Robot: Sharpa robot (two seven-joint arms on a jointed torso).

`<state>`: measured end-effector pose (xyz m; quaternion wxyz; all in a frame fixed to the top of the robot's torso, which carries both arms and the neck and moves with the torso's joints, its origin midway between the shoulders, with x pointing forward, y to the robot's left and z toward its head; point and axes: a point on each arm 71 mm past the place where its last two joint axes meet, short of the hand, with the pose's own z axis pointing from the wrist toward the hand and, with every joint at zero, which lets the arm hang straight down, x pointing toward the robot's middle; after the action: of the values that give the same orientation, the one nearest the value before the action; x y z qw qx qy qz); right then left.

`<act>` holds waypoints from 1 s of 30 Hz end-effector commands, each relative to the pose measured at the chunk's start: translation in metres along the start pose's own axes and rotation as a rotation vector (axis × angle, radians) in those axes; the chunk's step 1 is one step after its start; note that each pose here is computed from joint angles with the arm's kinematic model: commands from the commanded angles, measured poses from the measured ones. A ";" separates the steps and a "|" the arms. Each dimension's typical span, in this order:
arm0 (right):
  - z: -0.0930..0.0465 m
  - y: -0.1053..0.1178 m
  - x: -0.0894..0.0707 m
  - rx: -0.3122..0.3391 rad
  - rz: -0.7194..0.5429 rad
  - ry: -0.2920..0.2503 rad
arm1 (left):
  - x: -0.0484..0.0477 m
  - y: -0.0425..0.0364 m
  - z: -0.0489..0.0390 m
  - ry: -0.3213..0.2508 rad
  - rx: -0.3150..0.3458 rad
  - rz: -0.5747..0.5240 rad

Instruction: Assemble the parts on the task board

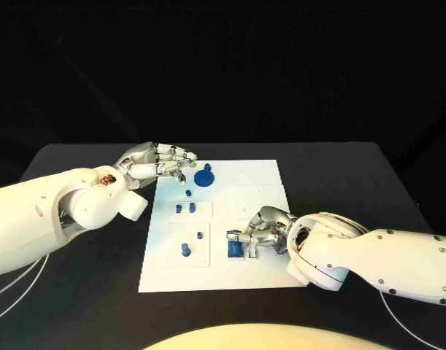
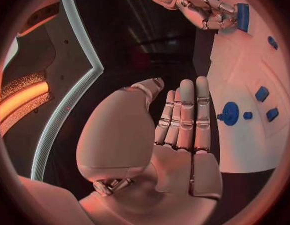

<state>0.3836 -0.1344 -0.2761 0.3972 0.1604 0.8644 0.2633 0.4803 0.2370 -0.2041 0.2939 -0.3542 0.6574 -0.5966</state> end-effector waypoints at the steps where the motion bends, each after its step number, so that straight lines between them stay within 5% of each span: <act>1: 0.000 0.001 0.003 -0.011 -0.028 0.015 | 0.0022 -0.0010 0.0003 0.020 0.007 -0.002; 16: -0.010 -0.002 -0.005 -0.053 -0.024 -0.029 | 0.0011 -0.0011 -0.0004 0.015 0.008 -0.001; 24: -0.033 -0.015 -0.046 -0.044 -0.020 -0.156 | 0.0007 -0.0014 -0.0007 0.012 0.013 -0.002; 30: -0.048 -0.036 -0.068 0.015 -0.023 -0.184 | 0.0008 -0.0018 -0.0014 0.011 0.015 -0.003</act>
<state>0.3883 -0.2117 -0.2313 0.4736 0.1859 0.8274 0.2379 0.4798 0.2391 -0.2038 0.2952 -0.3544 0.6571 -0.5962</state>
